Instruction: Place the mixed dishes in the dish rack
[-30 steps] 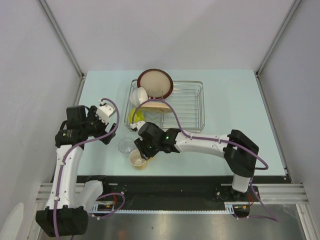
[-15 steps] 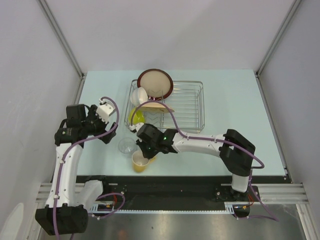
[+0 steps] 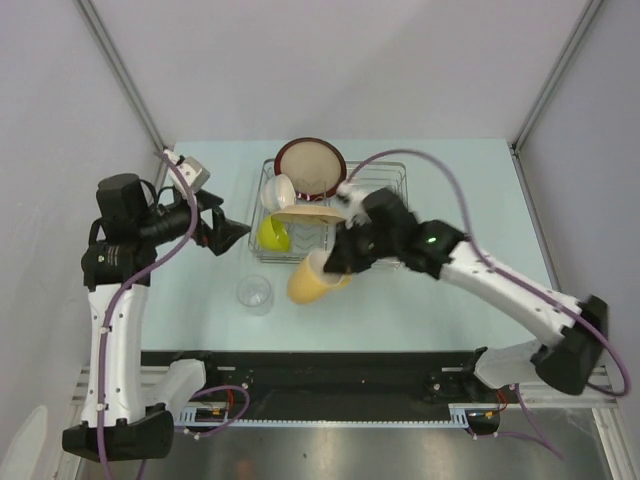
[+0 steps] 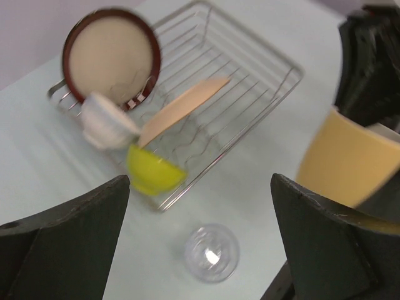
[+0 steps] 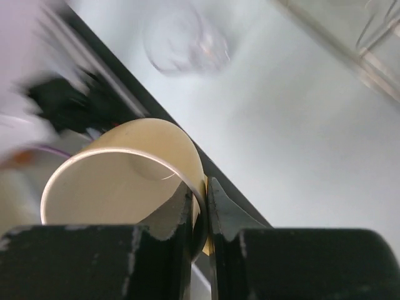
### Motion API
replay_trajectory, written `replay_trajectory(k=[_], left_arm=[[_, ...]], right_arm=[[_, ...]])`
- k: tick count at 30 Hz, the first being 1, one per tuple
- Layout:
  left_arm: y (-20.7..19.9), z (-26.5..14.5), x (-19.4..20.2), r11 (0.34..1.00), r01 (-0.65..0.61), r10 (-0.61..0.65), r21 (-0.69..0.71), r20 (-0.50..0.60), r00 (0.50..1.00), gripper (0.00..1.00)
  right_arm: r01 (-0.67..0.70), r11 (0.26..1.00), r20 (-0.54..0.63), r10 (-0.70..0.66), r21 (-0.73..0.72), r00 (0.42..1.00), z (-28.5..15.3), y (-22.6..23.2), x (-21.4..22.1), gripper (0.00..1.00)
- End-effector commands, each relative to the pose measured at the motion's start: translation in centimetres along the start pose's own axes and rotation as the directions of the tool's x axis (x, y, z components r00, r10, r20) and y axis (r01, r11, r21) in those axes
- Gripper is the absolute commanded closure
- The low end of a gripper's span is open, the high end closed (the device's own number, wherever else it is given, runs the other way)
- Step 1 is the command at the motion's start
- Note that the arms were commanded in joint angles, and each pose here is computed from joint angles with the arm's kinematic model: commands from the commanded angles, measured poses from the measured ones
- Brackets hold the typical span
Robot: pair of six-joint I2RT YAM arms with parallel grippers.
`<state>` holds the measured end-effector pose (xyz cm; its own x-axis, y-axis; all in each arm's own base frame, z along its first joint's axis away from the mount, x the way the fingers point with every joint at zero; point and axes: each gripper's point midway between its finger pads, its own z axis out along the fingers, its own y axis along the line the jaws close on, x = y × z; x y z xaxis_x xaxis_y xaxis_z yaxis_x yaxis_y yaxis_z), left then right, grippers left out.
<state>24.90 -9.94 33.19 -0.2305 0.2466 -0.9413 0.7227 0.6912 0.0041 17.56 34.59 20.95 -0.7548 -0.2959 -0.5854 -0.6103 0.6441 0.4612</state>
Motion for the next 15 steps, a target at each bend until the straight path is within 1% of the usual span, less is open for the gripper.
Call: replay_trajectory(k=[1, 2, 3, 4, 5, 6, 7, 8, 9, 11, 13, 15], left_arm=[[-5.2, -0.3, -6.1, 0.947, 0.113, -0.173, 0.3, 0.184, 0.968, 0.0], [-6.3, -0.5, -6.6, 0.914, 0.179, -0.254, 0.365, 0.17, 0.952, 0.0], [-6.9, -0.5, -7.7, 0.908, 0.124, -0.224, 0.399, 0.212, 0.951, 0.0], [-8.0, -0.3, -7.6, 0.887, 0.121, -0.233, 0.445, 0.206, 0.95, 0.0], [-8.8, -0.4, -7.7, 0.873, 0.111, -0.234, 0.475, 0.208, 0.95, 0.0], [-9.8, 0.0, -7.5, 0.861, 0.071, -0.207, 0.504, 0.22, 0.953, 0.0], [-10.3, -0.1, -7.5, 0.861, 0.039, -0.185, 0.508, 0.24, 0.953, 0.0], [-10.6, 0.1, -7.3, 0.856, 0.03, -0.18, 0.516, 0.243, 0.953, 0.0], [-10.9, 0.4, -6.7, 0.838, 0.016, -0.176, 0.545, 0.243, 0.954, 0.0], [-11.2, 0.4, -6.1, 0.826, -0.007, -0.163, 0.564, 0.25, 0.954, 0.0], [-11.7, 0.3, -5.6, 0.812, -0.056, -0.126, 0.581, 0.269, 0.955, 0.0], [-12.2, -0.2, -5.4, 0.803, -0.073, -0.112, 0.591, 0.269, 0.957, 0.0]], right_arm=[[-0.097, 0.912, 0.227, 0.2, -0.398, 0.953, -10.3, 4.6, -7.1, 1.0], [-0.119, 0.872, 0.223, 0.25, -0.475, 0.942, -11.6, 5.5, -8.0, 1.0], [-0.141, 0.858, 0.223, 0.282, -0.494, 0.933, -11.9, 4.9, -8.4, 1.0], [-0.131, 0.838, 0.24, 0.296, -0.53, 0.925, -12.6, 5.3, -9.2, 1.0], [-0.168, 0.809, 0.203, 0.332, -0.563, 0.921, -12.8, 5.6, -9.2, 1.0], [-0.193, 0.792, 0.184, 0.357, -0.579, 0.916, -12.6, 5.6, -9.2, 1.0], [-0.176, 0.774, 0.193, 0.359, -0.608, 0.913, -13.0, 6.1, -9.7, 1.0], [-0.224, 0.743, 0.143, 0.395, -0.63, 0.907, -12.8, 6.3, -9.7, 1.0], [-0.24, 0.732, 0.127, 0.407, -0.638, 0.905, -12.5, 6.3, -9.7, 1.0], [-0.256, 0.706, 0.108, 0.426, -0.66, 0.898, -12.5, 6.5, -10.1, 1.0], [-0.259, 0.7, 0.108, 0.434, -0.665, 0.894, -12.5, 6.4, -10.3, 1.0], [-0.271, 0.695, 0.102, 0.445, -0.666, 0.89, -12.5, 6.3, -10.4, 1.0]])
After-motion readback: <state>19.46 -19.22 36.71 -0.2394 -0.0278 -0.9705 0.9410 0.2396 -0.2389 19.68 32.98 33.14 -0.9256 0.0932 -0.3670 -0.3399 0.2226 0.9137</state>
